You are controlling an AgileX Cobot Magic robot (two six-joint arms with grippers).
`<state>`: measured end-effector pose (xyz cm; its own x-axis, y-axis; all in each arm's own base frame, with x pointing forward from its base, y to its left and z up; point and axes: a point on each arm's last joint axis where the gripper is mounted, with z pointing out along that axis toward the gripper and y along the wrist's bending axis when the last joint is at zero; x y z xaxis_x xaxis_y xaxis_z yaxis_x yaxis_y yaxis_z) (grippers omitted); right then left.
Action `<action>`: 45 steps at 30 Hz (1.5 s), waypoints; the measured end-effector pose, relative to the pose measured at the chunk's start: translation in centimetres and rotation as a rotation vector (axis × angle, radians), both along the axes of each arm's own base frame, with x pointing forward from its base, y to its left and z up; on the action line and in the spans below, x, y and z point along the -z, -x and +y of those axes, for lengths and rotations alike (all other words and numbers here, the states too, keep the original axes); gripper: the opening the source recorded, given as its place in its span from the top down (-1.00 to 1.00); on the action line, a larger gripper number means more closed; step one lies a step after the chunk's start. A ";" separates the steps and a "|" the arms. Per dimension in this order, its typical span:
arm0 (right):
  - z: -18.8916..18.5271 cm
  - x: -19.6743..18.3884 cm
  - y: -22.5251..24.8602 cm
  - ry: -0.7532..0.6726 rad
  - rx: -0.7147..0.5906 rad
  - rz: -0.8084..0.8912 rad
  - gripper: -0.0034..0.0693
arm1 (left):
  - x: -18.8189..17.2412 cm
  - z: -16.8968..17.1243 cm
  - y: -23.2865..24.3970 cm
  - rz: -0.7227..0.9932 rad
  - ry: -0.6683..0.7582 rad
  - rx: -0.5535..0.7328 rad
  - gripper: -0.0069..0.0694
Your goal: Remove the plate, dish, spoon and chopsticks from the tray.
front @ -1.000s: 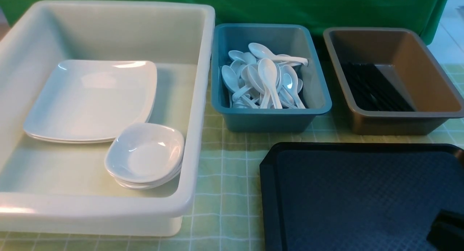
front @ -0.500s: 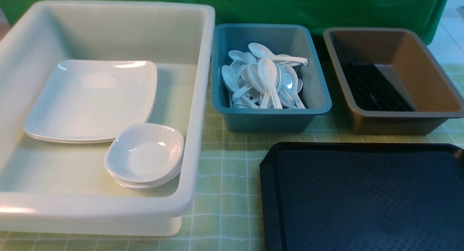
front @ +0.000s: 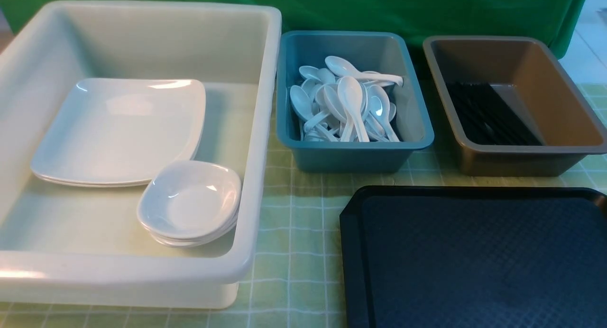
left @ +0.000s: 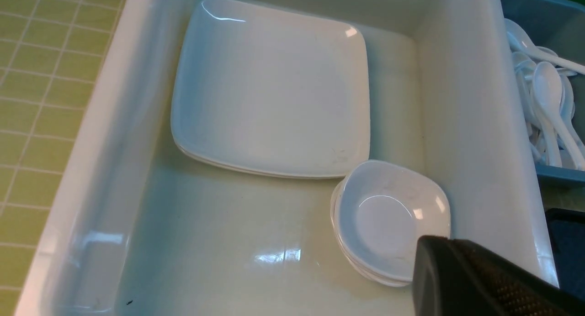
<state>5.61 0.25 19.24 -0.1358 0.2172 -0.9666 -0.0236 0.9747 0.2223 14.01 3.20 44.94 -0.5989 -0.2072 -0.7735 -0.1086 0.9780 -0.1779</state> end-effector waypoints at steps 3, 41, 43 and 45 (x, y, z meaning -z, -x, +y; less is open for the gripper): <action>0.0 0.0 0.0 0.000 0.000 0.000 0.44 | 0.2 0.0 0.0 0.008 -0.002 0.005 0.85; 0.0 0.2 0.0 0.408 -0.055 -0.003 0.30 | 6.8 -7.4 2.4 -0.269 0.252 0.365 0.85; 0.0 0.2 0.0 0.408 -0.055 -0.003 0.30 | 7.7 -7.3 2.7 -0.268 0.251 0.352 0.85; 0.0 0.2 0.0 0.408 -0.055 -0.003 0.30 | 8.3 -7.1 2.7 -0.255 0.229 0.345 0.85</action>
<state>5.58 0.24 19.07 -0.1336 -0.1920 -0.9723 -0.0786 0.9800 -0.1827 11.28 -3.93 36.59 -0.4598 -0.2122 -0.8623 0.2897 0.8820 -0.3716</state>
